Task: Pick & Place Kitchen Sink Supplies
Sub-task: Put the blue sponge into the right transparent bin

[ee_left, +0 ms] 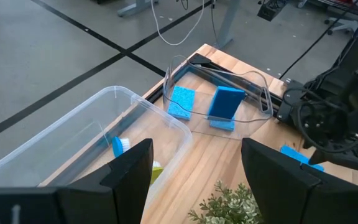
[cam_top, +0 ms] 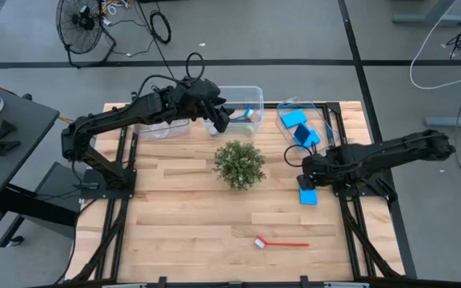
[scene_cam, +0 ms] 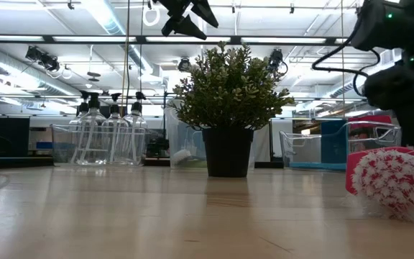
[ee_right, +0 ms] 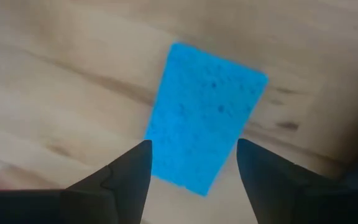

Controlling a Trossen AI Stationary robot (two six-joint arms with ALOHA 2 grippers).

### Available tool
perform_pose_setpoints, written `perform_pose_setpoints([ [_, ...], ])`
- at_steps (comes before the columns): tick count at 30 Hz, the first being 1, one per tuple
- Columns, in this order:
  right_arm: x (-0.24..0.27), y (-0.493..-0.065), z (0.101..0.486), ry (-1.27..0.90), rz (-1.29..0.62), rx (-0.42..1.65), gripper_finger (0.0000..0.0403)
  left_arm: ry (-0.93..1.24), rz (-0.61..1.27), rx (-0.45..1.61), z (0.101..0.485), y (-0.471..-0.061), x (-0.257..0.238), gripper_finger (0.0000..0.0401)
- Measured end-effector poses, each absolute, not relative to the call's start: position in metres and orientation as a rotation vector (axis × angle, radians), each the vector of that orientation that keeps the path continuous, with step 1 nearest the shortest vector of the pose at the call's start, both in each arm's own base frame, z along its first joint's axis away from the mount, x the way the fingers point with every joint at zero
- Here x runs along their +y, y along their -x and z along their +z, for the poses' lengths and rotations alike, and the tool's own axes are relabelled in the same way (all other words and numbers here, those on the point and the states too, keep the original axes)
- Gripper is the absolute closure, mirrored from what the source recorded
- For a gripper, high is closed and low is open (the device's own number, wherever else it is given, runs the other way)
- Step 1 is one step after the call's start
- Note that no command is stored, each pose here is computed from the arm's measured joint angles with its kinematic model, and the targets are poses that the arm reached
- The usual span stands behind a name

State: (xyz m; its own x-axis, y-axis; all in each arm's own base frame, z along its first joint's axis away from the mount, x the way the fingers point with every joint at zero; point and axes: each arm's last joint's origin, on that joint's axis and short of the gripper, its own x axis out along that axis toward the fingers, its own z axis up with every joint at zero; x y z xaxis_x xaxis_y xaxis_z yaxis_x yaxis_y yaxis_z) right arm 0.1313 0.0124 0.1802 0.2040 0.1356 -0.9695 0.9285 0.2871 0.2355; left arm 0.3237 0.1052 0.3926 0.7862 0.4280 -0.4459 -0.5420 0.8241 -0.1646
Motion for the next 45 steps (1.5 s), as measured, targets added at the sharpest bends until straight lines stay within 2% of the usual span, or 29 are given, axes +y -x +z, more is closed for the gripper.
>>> perform_pose_setpoints([
  [14, 0.01, -0.129, 0.162, -1.194, -0.917, 1.124, 0.0168, 0.295, 0.532, 0.406, 0.393, -0.324, 0.105, 0.0153],
  [21, 0.01, -0.131, 0.159, -1.184, -0.929, 1.134, 0.0168, 0.294, 0.531, 0.406, 0.393, -0.324, 0.105, 0.0153],
  [28, 0.012, -0.149, 0.165, -1.01, -0.586, 1.077, 0.0168, 0.293, 0.531, 0.407, 0.393, -0.324, 0.105, 0.0153],
  [38, 0.015, -0.159, 0.17, -0.382, -0.012, 1.071, 0.0168, 0.293, 0.531, 0.407, 0.393, -0.324, 0.105, 0.0153],
  [42, 0.013, -0.159, 0.17, -0.247, -0.012, 1.06, 0.0168, 0.293, 0.531, 0.407, 0.393, -0.324, 0.105, 0.0153],
  [45, 0.011, -0.159, 0.17, -0.3, -0.123, 1.049, 0.0168, 0.293, 0.531, 0.407, 0.393, -0.324, 0.105, 0.0153],
])
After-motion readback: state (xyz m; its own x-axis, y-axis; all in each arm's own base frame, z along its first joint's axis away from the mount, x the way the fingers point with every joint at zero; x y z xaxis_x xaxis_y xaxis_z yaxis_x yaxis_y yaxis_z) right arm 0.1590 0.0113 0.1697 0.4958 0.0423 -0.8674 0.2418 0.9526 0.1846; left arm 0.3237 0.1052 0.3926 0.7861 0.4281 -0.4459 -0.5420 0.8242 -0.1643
